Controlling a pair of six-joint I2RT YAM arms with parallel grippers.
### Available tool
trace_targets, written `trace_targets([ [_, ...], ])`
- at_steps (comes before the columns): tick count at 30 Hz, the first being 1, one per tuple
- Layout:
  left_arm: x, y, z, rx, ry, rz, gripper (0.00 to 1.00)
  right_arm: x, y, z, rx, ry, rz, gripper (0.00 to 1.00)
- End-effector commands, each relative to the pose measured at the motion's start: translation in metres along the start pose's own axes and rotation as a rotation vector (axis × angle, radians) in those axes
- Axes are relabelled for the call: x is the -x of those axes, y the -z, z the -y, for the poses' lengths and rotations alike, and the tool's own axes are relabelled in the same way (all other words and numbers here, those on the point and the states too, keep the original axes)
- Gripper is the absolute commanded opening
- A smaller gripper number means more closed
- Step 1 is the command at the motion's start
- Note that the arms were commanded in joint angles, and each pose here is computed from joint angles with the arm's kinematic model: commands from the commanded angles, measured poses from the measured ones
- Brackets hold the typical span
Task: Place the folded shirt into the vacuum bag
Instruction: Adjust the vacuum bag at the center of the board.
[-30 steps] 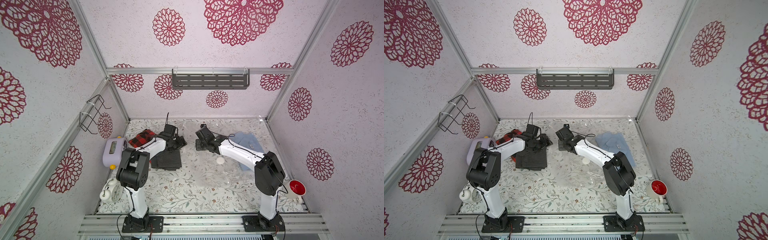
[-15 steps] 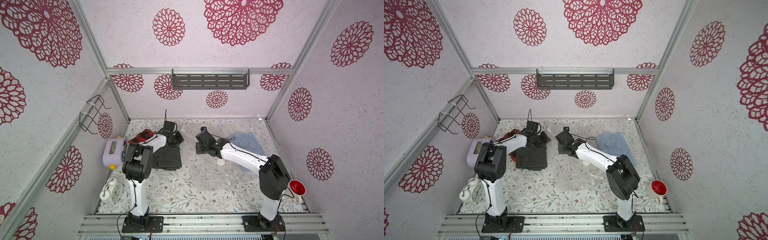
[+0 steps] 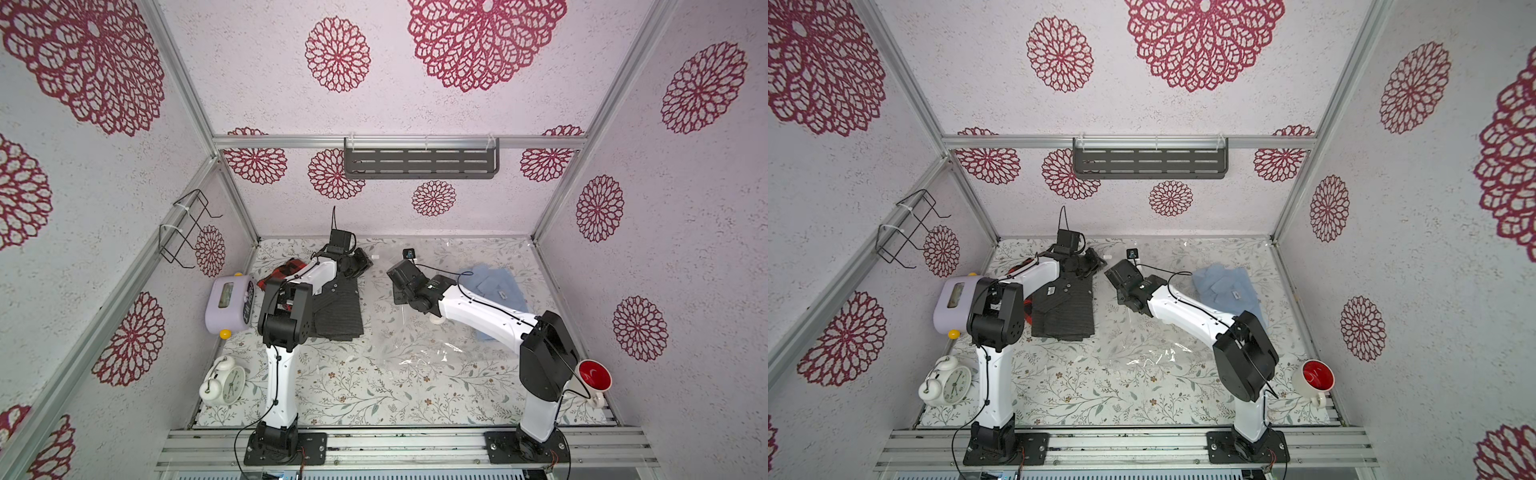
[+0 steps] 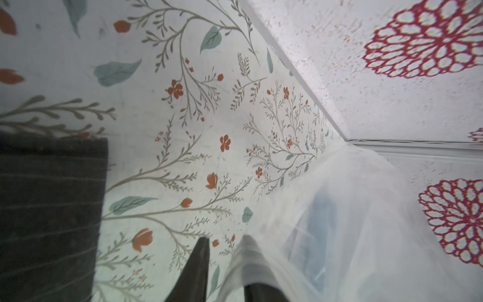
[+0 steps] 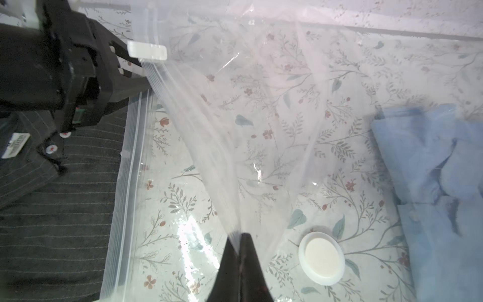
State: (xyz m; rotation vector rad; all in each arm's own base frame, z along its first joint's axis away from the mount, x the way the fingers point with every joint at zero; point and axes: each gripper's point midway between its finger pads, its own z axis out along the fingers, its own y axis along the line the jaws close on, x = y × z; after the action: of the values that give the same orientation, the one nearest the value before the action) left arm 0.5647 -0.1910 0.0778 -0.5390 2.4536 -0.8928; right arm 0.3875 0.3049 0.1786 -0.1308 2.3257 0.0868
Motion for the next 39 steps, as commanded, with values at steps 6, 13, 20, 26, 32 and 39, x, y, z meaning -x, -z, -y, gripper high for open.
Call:
trace_targets([
  [6,0.023,0.034,-0.015,0.073,-0.034,0.045,0.61,0.018,-0.03,0.007,-0.034,-0.002,-0.004,0.0],
  [13,0.026,0.071,-0.038,0.16,-0.034,0.073,0.77,0.021,-0.05,0.0,-0.03,0.004,-0.021,0.0],
  [20,0.031,0.101,-0.059,0.399,-0.147,0.068,0.75,0.02,-0.058,-0.003,-0.026,0.007,-0.032,0.0],
  [26,0.035,0.094,-0.068,0.591,-0.273,0.021,0.72,0.018,-0.062,-0.008,-0.009,0.004,-0.04,0.0],
  [32,0.034,0.062,-0.075,0.665,-0.407,-0.102,0.71,0.011,-0.07,-0.01,-0.011,0.011,-0.061,0.0],
  [39,0.02,0.032,-0.084,0.658,-0.497,-0.185,0.8,0.003,-0.077,-0.012,-0.007,0.012,-0.083,0.0],
])
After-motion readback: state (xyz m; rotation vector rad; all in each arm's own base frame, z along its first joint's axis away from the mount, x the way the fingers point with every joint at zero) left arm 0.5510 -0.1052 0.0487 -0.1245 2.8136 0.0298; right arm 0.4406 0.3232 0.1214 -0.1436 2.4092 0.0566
